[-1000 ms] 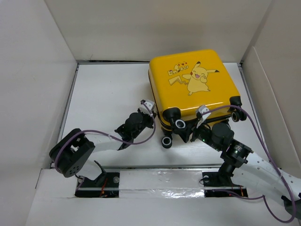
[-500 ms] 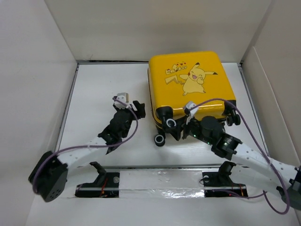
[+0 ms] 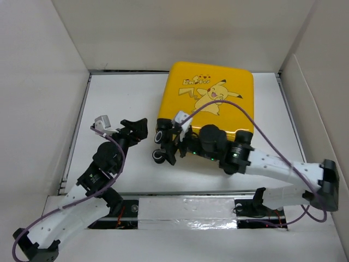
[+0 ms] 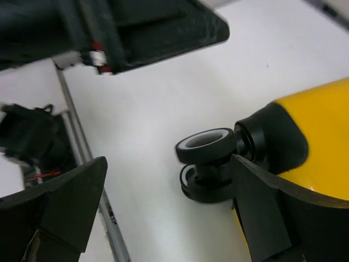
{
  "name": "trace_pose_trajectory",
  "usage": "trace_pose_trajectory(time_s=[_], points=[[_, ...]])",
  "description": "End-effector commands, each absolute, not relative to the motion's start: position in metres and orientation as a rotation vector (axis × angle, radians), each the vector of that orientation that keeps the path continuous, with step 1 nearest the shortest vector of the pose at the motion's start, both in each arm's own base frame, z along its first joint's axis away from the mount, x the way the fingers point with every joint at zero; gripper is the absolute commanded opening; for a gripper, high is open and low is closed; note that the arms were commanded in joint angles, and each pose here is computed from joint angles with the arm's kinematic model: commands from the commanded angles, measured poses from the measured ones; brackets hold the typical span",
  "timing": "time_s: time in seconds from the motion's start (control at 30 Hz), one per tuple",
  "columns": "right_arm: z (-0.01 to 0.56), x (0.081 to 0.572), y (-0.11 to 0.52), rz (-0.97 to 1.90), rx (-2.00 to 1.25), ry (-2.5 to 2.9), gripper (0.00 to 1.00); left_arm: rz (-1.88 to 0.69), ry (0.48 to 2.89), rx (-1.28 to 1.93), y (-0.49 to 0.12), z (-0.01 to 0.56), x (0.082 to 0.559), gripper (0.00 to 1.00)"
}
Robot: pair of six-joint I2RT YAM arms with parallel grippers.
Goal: Pack the luggage
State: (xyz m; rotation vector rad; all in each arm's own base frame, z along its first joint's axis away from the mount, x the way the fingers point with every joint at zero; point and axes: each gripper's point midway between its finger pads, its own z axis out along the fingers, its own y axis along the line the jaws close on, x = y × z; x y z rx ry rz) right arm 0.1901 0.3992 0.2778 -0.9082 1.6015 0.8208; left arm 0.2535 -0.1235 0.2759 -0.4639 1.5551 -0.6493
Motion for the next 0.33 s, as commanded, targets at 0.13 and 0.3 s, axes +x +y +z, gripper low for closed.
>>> trace_pose_trajectory(time_s=[0.13, 0.3], points=[[0.375, 0.215, 0.234, 0.548, -0.478, 1.444, 1.0, -0.767, 1.533, -0.416, -0.119, 0.31, 0.225, 0.94], [0.371, 0.223, 0.134, 0.395, -0.215, 1.426, 1.0, -0.801, 1.5, -0.383, -0.119, 0.328, 0.219, 0.96]])
